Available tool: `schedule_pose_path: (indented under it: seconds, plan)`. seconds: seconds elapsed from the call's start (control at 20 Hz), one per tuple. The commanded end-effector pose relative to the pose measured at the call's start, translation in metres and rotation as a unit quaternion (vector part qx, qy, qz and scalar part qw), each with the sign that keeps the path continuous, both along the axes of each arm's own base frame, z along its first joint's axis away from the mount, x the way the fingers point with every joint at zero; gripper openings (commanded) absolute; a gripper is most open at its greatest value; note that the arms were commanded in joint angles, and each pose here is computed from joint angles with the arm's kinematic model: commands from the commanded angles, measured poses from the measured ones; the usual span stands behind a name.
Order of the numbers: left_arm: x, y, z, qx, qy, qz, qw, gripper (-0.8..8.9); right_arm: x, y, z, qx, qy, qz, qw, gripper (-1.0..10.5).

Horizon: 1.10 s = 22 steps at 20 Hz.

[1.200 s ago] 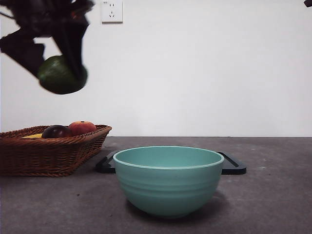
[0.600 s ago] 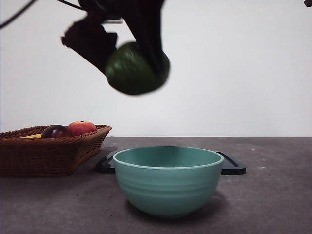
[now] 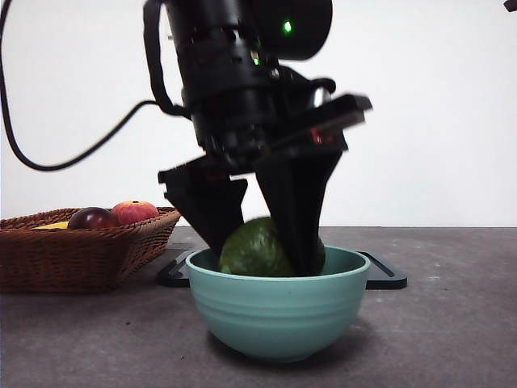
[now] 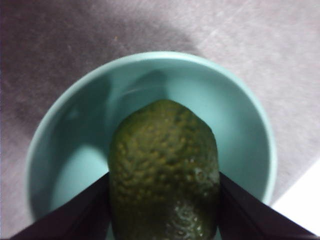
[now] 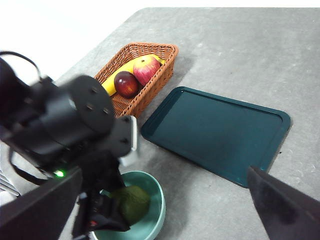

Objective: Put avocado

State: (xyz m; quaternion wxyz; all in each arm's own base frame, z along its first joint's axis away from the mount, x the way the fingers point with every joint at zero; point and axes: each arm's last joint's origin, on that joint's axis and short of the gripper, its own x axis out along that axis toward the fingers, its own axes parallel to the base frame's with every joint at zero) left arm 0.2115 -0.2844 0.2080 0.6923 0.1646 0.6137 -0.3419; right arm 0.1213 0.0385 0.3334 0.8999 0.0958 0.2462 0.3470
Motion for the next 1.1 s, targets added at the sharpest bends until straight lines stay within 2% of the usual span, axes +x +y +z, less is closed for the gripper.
schedule_pose_path:
  seconds: [0.05, 0.6, 0.65, 0.75, 0.8, 1.1]
  plan:
    - [0.003, -0.010, -0.011, 0.008, 0.002, -0.013, 1.000, 2.34, -0.001, 0.000, 0.006, 0.005, -0.006, 0.001, 1.000, 5.8]
    - [0.005, -0.014, -0.019, 0.008, 0.001, -0.020, 1.000, 2.52, -0.001, 0.000, 0.006, 0.004, -0.007, 0.001, 1.000, 5.8]
    - [0.005, -0.013, -0.019, 0.010, 0.002, -0.020, 1.000, 2.80, -0.001, 0.000, 0.006, 0.004, -0.007, 0.001, 1.000, 5.8]
    - [0.005, -0.013, -0.019, 0.011, 0.004, -0.020, 1.000, 4.64, -0.001, 0.000, 0.006, 0.004, -0.007, 0.001, 1.000, 5.8]
    - [0.005, -0.013, -0.019, 0.011, 0.004, -0.020, 1.000, 5.01, -0.001, 0.000, 0.006, 0.004, -0.007, 0.001, 1.000, 5.8]
    - [0.006, -0.015, 0.011, 0.008, -0.002, -0.030, 1.000, 4.99, -0.001, 0.000, 0.006, 0.004, -0.007, 0.001, 1.000, 5.8]
